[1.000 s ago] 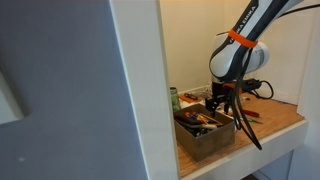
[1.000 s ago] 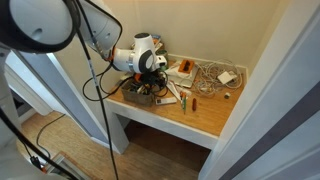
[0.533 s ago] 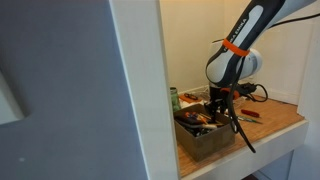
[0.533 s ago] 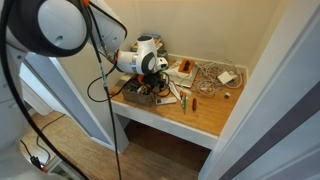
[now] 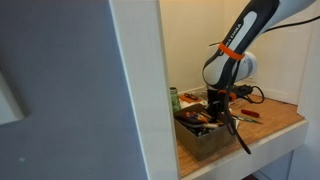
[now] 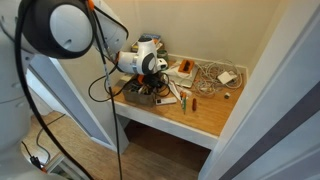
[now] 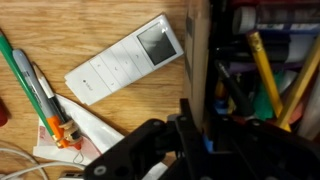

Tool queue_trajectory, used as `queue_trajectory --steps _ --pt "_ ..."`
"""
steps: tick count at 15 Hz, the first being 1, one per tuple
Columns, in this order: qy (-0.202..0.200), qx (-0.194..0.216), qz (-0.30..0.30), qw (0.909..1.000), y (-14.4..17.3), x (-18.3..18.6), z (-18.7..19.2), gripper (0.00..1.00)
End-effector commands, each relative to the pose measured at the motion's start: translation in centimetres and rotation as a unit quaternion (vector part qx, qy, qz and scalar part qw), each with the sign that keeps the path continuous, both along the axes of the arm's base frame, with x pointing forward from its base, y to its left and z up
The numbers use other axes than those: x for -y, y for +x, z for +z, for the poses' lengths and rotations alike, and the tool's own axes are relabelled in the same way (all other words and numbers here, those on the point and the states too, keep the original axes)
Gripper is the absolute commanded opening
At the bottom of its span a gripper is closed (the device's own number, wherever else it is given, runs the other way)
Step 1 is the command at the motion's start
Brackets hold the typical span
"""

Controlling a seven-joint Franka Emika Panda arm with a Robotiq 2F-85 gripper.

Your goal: Move the brown box to the right

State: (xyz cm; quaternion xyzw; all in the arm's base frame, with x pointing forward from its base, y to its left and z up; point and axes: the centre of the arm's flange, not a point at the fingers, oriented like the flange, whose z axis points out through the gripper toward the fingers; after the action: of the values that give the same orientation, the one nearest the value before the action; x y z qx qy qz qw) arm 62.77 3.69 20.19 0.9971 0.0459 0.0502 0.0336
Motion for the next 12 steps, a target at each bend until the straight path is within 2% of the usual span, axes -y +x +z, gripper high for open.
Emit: queue_trajectory --steps 1,7,12 --pt "0.003 -0.011 0.001 0.9999 0.8 0.0 0.6 0.04" --pt "0.042 -0.06 -0.012 0.9973 0.9 -0.2 5.2 0.04" --pt "0.079 -0.085 -0.014 0.9932 1.5 -0.2 8.8 0.04"
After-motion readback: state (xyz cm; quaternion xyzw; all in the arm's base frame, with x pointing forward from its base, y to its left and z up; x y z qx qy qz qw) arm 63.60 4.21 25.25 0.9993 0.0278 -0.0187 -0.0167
